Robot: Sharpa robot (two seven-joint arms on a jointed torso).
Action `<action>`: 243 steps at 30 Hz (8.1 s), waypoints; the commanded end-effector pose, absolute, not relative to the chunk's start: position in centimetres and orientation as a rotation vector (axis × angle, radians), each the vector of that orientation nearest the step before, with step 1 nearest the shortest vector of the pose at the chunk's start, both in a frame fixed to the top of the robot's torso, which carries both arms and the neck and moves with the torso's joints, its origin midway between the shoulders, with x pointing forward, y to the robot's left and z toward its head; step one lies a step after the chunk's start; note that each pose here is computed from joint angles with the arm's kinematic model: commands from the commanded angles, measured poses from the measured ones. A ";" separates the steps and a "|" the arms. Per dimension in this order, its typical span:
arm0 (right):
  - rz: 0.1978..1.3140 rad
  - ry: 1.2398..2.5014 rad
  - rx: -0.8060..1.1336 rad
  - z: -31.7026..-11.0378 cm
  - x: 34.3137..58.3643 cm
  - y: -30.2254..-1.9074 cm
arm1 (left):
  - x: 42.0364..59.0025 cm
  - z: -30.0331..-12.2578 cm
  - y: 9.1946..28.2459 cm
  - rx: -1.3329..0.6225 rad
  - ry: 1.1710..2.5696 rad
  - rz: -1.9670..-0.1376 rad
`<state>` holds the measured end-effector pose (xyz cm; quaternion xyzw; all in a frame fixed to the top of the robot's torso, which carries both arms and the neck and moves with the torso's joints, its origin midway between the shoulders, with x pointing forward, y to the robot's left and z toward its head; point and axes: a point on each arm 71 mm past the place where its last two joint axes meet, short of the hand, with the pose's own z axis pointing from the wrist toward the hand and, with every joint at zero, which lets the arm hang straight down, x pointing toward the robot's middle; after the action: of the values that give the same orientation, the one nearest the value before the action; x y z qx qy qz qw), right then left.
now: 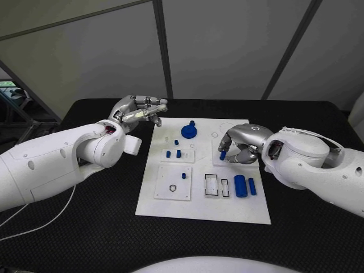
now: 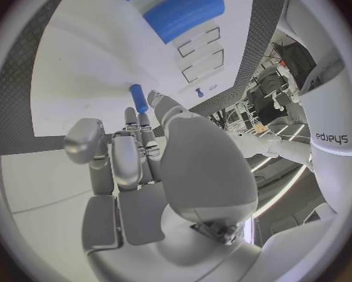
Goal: Assemble the parts on the task board
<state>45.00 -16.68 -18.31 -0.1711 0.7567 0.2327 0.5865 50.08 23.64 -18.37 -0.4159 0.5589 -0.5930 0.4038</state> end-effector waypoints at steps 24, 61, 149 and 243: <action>0.519 1.791 -0.417 -19.1 46.0 -16.0 | 50.1 -18.3 23.4 -1.048 1.419 -1.513; 0.894 1.541 -0.387 -15.1 40.9 -10.3 | 50.2 -18.5 23.2 -1.050 1.425 -1.516; 0.847 1.707 -0.629 -22.1 38.8 -3.0 | 50.5 -18.6 21.9 -1.047 1.443 -1.543; 0.398 1.970 -0.020 -24.2 37.8 -20.5 | 49.8 -19.1 23.0 -1.057 1.454 -1.521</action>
<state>37.84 -20.60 -23.88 0.0061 0.8214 0.1837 0.5400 49.80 23.13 -19.27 -0.4177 0.5724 -0.5915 0.3848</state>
